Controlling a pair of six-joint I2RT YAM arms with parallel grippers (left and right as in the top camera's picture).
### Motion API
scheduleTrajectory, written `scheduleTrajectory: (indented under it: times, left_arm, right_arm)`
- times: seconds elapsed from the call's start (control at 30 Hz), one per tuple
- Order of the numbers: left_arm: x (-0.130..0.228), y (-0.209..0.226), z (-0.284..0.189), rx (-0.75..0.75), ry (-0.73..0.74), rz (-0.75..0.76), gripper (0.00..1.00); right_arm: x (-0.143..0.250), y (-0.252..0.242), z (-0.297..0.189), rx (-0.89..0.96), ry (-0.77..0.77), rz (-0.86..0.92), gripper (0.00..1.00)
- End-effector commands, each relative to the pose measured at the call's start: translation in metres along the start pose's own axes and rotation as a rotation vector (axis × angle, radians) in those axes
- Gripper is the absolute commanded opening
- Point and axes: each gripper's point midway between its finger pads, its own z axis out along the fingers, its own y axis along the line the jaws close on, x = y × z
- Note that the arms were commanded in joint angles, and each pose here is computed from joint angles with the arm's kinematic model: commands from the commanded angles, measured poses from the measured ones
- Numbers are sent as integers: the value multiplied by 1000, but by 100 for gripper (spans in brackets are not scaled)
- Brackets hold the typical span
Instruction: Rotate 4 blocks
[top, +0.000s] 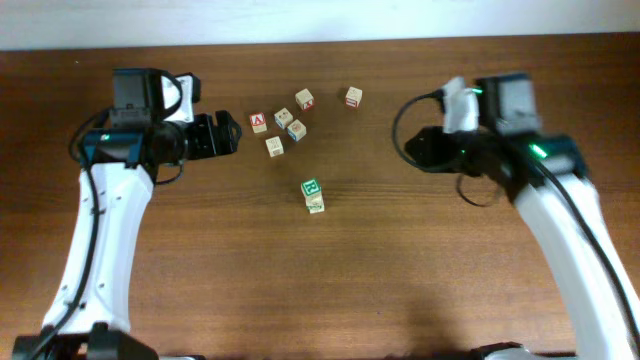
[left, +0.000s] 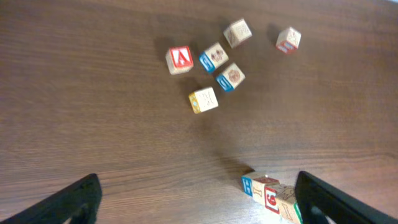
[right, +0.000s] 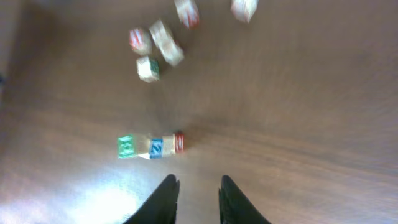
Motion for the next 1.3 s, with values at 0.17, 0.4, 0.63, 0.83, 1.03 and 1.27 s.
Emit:
scheduleTrajectory:
  times: [0.17, 0.4, 0.63, 0.83, 1.03, 1.27]
  left_arm:
    - [-6, 4, -10, -40, -32, 16, 99]
    - [-6, 4, -10, -40, -31, 16, 99]
    - [-6, 4, -10, -40, -32, 16, 99]
    - [-6, 4, -10, -40, -32, 16, 99]
    - [-6, 4, -10, -40, -32, 16, 99]
    - [-6, 4, -10, -40, -32, 16, 99]
  right_arm:
    - [46, 38, -182, 58, -394, -131, 99]
    - [72, 11, -221, 250, -496, -149, 99]
    - [59, -22, -171, 345, -665, -375, 99]
    - [87, -52, -102, 282, -902, -461, 99]
    - [115, -80, -56, 291, -910, -458, 99]
    - [127, -97, -30, 309, -868, -441, 99]
